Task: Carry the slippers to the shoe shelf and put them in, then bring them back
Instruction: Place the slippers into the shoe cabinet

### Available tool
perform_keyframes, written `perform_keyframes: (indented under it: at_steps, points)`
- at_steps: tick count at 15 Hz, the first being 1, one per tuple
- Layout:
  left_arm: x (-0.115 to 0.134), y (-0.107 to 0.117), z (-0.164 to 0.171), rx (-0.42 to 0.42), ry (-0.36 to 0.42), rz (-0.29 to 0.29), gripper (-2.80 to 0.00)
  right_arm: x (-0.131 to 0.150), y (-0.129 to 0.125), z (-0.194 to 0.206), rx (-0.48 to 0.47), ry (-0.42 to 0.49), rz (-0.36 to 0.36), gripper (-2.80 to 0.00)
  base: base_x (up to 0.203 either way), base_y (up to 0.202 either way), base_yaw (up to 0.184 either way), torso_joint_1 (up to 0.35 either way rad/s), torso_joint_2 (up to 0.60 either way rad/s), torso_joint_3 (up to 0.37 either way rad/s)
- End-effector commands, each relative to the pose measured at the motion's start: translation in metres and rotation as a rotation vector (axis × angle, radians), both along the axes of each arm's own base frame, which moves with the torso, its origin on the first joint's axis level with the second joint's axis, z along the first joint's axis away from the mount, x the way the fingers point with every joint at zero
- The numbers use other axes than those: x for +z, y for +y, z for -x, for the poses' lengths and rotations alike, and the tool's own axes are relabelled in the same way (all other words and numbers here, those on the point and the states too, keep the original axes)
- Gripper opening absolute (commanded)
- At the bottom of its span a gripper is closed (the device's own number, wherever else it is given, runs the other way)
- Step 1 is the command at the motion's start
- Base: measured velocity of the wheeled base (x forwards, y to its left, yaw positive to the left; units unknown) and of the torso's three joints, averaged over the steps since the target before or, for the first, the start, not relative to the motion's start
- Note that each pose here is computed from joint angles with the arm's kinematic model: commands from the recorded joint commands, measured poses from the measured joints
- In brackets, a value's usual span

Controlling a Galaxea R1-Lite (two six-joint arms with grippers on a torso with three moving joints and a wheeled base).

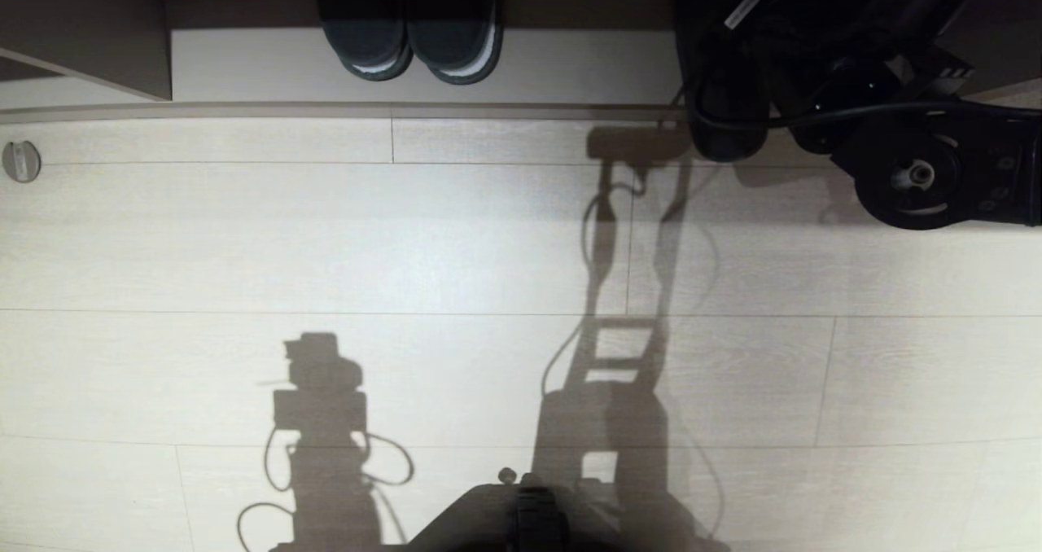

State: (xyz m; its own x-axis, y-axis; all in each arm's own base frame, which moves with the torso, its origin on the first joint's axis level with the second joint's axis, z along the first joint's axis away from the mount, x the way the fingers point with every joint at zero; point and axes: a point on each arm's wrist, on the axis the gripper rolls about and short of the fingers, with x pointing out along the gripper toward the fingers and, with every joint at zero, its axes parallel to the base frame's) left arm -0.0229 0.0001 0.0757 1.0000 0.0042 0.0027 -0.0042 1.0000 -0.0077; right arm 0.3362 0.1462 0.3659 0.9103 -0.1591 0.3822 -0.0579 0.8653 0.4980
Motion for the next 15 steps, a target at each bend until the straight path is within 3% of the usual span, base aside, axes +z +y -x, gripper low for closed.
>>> perform_keyframes:
  at_steps: [1,5,9,11,15]
  points:
    - [0.000,0.000,0.000,0.000,0.000,0.002,-2.80,-0.001,-0.004,0.008,-0.001,0.008,0.000,-2.80,0.000,0.000,0.000,0.000,0.00,0.000]
    - [0.000,0.000,0.000,0.002,-0.002,0.002,-2.80,-0.009,-0.006,0.019,0.032,0.013,0.019,-2.80,0.000,0.000,0.000,0.000,0.00,0.000]
    - [0.000,0.000,0.000,0.000,0.000,0.002,-2.80,-0.019,-0.019,0.062,0.087,0.055,0.127,-2.80,0.000,0.000,0.000,0.000,0.00,0.000]
    - [0.000,0.000,0.000,0.000,0.000,0.001,-2.80,-0.019,-0.032,0.063,0.017,0.065,0.234,-2.80,0.000,0.000,0.000,0.000,0.00,0.000]
    - [0.000,0.000,0.000,0.000,0.000,0.002,-2.80,-0.017,-0.048,0.050,-0.058,0.066,0.276,-2.80,0.000,0.000,0.000,0.000,0.00,0.000]
